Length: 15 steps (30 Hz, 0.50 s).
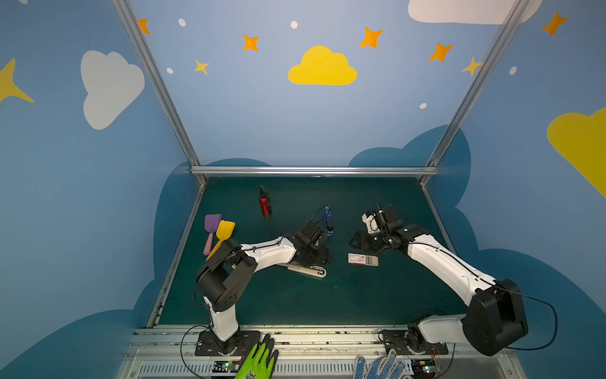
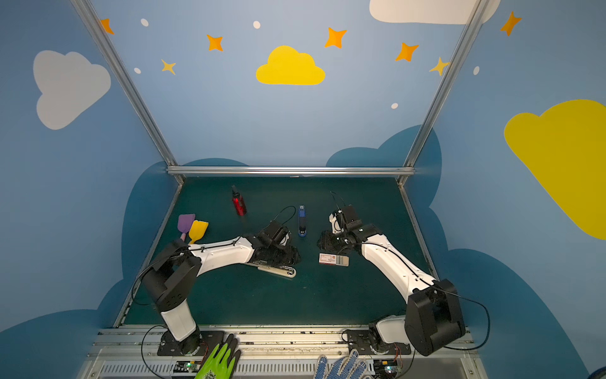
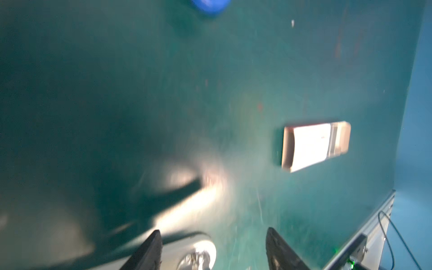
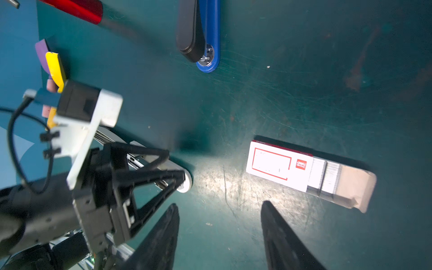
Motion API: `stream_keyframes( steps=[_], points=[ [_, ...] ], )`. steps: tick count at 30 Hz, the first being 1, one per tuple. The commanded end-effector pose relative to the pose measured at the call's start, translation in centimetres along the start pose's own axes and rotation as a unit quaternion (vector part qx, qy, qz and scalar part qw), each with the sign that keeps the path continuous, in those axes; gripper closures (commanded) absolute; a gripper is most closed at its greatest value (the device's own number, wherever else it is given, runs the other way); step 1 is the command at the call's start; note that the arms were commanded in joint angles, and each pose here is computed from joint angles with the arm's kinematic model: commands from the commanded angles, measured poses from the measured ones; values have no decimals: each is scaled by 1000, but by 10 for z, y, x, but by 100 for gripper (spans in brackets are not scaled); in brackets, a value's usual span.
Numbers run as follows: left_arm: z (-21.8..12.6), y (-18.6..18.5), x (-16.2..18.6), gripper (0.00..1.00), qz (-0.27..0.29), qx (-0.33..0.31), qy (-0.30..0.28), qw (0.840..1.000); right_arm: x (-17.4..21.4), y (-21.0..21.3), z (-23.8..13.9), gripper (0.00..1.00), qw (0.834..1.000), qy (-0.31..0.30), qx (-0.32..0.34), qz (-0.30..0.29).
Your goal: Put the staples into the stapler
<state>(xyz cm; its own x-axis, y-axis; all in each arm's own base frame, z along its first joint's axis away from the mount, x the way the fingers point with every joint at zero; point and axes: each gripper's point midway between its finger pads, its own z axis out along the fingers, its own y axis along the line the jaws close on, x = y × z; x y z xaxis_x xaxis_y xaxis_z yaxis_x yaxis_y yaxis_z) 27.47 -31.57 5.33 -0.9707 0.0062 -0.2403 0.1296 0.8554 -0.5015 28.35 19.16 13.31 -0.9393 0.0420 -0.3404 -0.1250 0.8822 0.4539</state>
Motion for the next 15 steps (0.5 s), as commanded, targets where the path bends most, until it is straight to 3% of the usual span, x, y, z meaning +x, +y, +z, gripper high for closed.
stream_keyframes(
  steps=[1,4,7,11,15],
  points=[
    [-31,-9,-9,29,10,0,-43,999,-2,14,3,43,999,6,-35,-11],
    [-61,-1,-17,29,2,-24,-98,995,3,27,8,41,998,16,-56,-37],
    [-87,31,-15,27,-37,-77,-142,986,14,44,17,40,994,35,-81,-65],
    [-110,92,0,24,-137,-125,-190,964,32,65,35,38,987,60,-99,-108],
    [-121,139,15,22,-223,-125,-224,940,47,84,55,35,981,77,-116,-138]
  ],
)
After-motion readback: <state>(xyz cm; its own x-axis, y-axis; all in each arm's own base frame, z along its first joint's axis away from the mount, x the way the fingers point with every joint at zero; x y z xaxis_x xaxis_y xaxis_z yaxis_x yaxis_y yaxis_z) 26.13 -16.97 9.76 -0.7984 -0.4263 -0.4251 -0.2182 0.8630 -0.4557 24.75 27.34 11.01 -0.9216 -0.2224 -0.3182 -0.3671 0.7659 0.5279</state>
